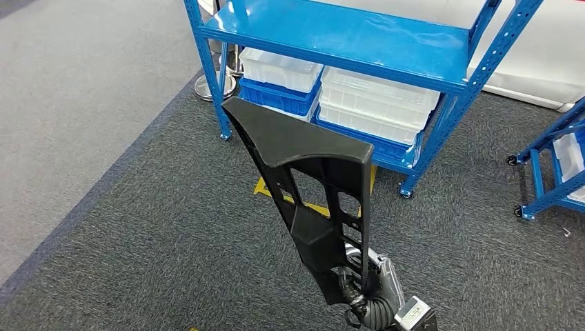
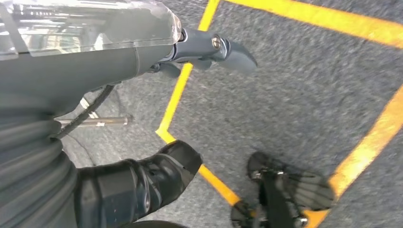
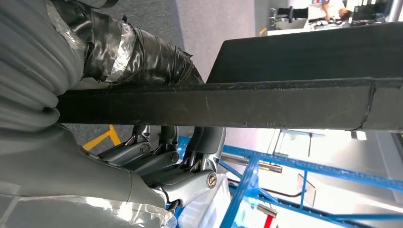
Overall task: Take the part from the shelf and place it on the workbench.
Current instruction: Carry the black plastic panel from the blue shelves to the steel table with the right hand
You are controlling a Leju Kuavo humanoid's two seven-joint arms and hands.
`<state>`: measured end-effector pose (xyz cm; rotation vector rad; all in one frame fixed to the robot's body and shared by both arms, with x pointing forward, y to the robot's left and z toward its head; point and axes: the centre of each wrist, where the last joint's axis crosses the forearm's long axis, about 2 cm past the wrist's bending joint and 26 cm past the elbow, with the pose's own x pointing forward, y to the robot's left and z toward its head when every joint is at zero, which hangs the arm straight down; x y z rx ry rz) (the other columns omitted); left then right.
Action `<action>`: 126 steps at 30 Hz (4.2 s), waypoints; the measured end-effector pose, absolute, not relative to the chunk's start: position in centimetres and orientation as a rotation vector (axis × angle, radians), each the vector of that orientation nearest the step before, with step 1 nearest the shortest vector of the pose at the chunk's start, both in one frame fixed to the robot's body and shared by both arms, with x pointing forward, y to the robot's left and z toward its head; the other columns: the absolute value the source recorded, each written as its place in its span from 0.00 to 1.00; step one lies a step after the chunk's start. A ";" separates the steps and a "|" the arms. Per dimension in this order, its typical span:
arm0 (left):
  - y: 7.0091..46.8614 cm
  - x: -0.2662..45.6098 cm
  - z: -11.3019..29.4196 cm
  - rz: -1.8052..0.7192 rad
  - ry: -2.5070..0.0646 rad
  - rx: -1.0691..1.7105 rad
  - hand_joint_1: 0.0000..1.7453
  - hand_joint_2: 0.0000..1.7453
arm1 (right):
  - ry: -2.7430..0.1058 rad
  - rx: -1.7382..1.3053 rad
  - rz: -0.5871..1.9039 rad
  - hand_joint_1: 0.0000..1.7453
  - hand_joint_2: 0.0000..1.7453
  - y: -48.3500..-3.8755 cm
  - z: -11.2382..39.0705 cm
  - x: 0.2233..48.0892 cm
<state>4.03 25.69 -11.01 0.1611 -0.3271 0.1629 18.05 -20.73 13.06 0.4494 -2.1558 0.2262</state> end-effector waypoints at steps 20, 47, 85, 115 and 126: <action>25.5 4.0 -11.0 0.139 -0.327 0.156 0.00 1.00 | -2.164 0.428 0.244 1.00 1.00 -21.2 13.1 17.8; 25.0 3.7 -11.0 0.114 -0.331 0.145 0.00 1.00 | -2.185 0.418 0.261 1.00 1.00 -21.2 13.5 18.2; 26.4 2.9 -11.1 0.243 -0.289 0.173 0.00 1.00 | -2.188 0.571 0.298 1.00 1.00 -16.8 14.6 21.6; 26.6 4.8 -11.0 0.191 -0.327 0.155 0.00 1.00 | -2.163 0.510 0.292 1.00 1.00 -19.1 13.7 20.1; 26.5 4.9 -11.0 0.185 -0.336 0.144 0.00 1.00 | -2.178 0.494 0.300 1.00 1.00 -19.5 14.0 19.7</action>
